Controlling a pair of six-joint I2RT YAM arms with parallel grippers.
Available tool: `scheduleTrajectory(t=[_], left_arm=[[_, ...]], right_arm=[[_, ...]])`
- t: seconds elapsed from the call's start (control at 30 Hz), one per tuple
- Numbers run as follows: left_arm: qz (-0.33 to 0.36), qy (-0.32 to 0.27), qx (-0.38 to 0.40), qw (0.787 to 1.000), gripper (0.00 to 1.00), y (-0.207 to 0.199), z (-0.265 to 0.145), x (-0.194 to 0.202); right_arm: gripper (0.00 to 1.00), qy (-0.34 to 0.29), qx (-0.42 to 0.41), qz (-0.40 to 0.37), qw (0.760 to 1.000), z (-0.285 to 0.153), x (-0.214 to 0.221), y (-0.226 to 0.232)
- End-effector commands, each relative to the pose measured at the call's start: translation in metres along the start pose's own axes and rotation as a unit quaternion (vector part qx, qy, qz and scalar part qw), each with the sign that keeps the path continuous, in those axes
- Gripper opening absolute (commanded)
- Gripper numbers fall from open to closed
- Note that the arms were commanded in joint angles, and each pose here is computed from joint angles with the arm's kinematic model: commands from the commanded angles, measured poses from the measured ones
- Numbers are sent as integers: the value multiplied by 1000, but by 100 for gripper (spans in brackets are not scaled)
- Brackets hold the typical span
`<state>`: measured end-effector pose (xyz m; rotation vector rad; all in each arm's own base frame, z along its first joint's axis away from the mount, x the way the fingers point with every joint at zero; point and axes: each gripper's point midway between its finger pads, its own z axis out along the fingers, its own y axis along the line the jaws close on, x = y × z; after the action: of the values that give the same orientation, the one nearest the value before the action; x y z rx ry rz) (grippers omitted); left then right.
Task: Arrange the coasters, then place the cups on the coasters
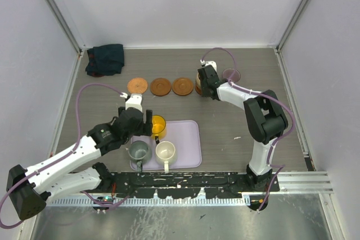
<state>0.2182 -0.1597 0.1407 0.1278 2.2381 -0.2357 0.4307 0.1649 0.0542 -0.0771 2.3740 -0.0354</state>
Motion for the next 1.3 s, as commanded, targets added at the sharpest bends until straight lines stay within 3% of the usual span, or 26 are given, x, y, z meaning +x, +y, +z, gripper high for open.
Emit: scheduleTrajectory(t=[0.0,0.13,0.47,0.83,1.07,1.27], left_arm=[[-8,-30,-2,1000,80,1,-3,-15],[-9,-28,-1,1000,80,0,-3,-14],[-10,-25,1,1000,80,-1,-1,-12],[-10,-21,1,1000,80,-2,1,-11],[-11,-22,5,1000,80,-4,2,-11],[-14,-19,11,1000,80,-7,4,-10]], right_arm=[[16,-48,-5,26,999,-10,-29,1],[23,-49,-7,26,998,-13,-30,0],[51,-54,-11,31,998,-21,-34,0],[57,-54,-19,37,998,-31,-31,0],[71,-66,-18,43,997,-54,-29,-3],[72,-80,-20,46,996,-76,-30,-5]])
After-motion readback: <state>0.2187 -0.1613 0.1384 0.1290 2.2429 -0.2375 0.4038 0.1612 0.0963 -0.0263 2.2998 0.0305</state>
